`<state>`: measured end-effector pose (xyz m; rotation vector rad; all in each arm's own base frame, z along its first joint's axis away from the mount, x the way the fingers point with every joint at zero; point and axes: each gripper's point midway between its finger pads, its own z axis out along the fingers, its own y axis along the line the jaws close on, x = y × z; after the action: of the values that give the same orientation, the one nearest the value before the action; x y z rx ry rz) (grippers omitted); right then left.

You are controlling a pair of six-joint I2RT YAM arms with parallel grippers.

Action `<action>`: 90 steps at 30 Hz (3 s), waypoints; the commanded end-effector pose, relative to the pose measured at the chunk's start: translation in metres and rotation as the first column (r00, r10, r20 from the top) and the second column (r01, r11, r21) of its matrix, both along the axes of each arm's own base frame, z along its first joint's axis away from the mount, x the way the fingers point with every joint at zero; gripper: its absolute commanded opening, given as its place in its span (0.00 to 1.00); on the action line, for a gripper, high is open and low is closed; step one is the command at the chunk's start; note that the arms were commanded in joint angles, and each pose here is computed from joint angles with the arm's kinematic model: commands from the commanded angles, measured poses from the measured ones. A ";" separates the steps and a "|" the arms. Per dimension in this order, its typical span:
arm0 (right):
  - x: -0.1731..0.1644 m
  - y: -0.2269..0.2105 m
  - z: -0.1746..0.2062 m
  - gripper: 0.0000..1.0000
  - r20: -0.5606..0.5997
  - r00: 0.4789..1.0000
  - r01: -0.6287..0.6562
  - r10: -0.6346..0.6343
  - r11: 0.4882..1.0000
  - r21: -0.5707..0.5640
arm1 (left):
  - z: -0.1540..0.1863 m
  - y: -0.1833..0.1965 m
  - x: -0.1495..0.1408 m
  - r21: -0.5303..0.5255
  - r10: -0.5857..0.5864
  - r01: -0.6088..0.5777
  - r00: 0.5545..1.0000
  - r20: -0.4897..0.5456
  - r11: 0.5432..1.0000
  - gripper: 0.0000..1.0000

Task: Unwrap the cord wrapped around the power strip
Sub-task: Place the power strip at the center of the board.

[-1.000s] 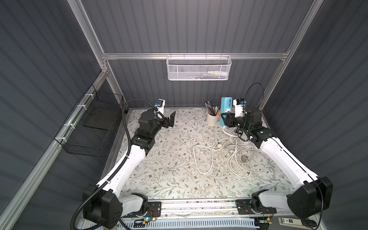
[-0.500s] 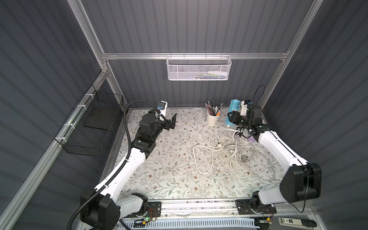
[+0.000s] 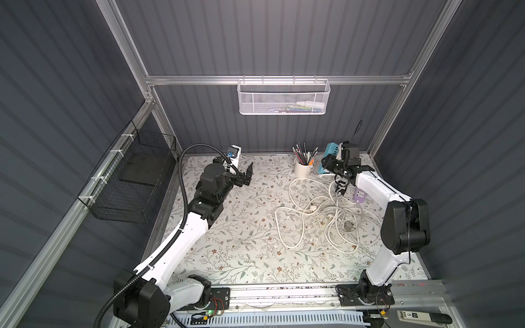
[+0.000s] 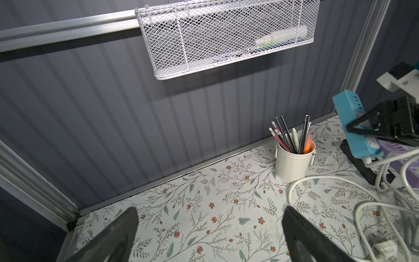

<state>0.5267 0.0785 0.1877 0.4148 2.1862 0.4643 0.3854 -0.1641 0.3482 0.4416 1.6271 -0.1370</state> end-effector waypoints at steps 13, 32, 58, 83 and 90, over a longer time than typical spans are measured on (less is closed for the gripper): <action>0.027 -0.035 -0.033 0.00 -0.100 0.987 0.113 -0.125 0.986 -0.119 | 0.007 -0.001 -0.005 0.010 -0.001 0.001 0.999 0.041 1.000 1.00; 0.013 -0.064 -0.106 0.00 -0.396 0.901 0.062 -0.179 0.955 -0.290 | 0.011 -0.001 -0.008 0.011 0.001 -0.001 0.999 0.052 1.000 1.00; -0.006 -0.052 -0.144 0.53 -0.508 0.856 -0.001 -0.094 0.983 -0.184 | 0.012 -0.005 -0.012 0.017 -0.007 0.006 0.998 0.058 1.000 1.00; 0.020 -0.038 -0.051 0.99 -0.297 0.955 -0.072 0.010 0.978 -0.198 | 0.008 -0.008 -0.012 0.024 -0.017 0.016 0.999 0.049 1.000 1.00; 0.016 -0.036 0.007 0.99 -0.180 0.983 -0.083 0.040 0.967 -0.240 | 0.004 -0.007 -0.009 0.027 -0.004 0.003 0.999 0.043 1.000 1.00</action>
<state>0.5421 0.0397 0.1620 0.3223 2.4620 0.1965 0.3763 -0.1715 0.3530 0.4636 1.5961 -0.1232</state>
